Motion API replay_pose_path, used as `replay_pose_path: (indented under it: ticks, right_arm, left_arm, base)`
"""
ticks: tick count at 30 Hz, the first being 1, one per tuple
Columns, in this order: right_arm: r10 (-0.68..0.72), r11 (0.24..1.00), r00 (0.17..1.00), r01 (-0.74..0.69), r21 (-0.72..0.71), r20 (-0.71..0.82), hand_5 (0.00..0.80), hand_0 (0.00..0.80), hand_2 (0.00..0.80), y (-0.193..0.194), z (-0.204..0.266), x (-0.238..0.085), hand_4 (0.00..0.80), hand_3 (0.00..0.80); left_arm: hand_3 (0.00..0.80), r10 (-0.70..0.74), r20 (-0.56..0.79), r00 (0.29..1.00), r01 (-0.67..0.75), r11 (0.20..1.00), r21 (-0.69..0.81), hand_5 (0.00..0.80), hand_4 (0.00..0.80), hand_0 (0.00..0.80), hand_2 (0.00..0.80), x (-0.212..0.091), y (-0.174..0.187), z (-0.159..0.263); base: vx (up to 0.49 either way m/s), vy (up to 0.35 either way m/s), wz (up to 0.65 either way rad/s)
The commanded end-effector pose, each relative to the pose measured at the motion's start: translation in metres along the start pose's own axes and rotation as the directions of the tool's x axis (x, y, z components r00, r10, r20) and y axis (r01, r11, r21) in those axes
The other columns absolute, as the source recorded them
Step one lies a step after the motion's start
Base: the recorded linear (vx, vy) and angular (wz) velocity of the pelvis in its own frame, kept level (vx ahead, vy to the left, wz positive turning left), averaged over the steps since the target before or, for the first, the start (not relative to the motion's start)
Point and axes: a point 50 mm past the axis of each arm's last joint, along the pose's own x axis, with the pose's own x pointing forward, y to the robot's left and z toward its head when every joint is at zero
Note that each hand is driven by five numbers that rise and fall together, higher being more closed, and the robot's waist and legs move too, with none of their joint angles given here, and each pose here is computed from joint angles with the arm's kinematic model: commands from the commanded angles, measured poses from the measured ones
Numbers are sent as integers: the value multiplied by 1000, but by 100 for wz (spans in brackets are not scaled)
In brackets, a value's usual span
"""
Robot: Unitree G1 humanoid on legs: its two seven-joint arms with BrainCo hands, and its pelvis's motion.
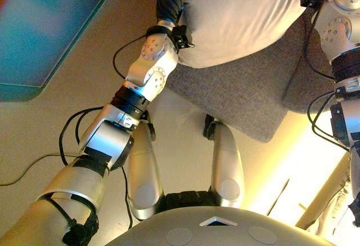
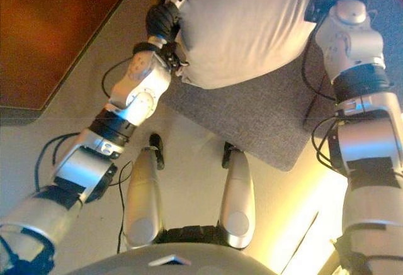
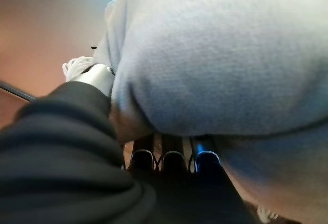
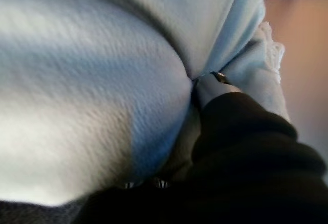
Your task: Pick up the cushion and take it to the sofa
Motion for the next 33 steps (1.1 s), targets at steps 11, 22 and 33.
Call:
replay_pose_path:
  ticks: [11,22,33]
  right_arm:
    - [-52,994,996,44,99,75,0,0,0,10,27,6,0,0]
    - [-102,977,992,87,193,74,0,0,0,-9,19,5,0,0]
    - [-268,917,954,209,339,136,0,0,0,-65,30,0,0,0]
  left_arm:
    - [0,-55,53,997,54,998,30,0,0,0,0,5,-21,10]
    - [0,-39,112,993,33,998,57,0,0,0,0,2,-2,22]
    - [0,14,135,991,-29,994,104,0,0,0,0,-17,54,13]
  base:
    - [-28,-1,2]
    - [0,0,0]
    - [18,11,5]
